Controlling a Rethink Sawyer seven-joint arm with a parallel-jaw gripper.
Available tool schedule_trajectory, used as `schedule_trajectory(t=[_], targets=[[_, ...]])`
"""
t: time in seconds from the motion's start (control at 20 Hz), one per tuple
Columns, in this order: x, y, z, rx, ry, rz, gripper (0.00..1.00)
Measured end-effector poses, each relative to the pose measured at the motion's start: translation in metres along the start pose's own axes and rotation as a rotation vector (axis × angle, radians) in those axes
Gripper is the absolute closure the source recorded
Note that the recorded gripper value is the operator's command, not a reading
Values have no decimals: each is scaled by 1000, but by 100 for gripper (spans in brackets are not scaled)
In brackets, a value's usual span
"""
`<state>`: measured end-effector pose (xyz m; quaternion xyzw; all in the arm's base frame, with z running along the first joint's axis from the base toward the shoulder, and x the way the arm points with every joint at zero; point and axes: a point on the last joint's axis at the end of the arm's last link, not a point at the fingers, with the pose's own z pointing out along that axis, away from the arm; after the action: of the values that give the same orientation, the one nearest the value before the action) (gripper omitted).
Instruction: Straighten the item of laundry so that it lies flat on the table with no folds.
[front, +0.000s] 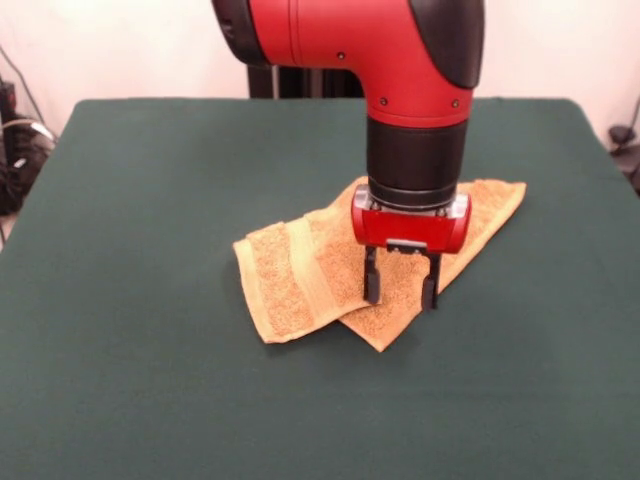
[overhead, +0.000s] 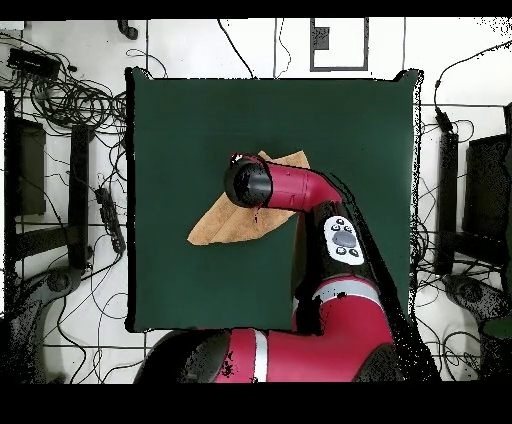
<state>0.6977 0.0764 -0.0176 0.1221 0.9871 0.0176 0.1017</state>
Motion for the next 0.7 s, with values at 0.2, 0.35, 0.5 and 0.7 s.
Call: schedule_trajectory(t=[0.2, 0.35, 0.5, 0.7], targets=[[0, 0, 0, 0, 1, 0, 0], [1, -1, 1, 0, 2, 1, 0], [4, -2, -1, 5, 5, -3, 0], [5, -9, -8, 21, 0, -24, 0]])
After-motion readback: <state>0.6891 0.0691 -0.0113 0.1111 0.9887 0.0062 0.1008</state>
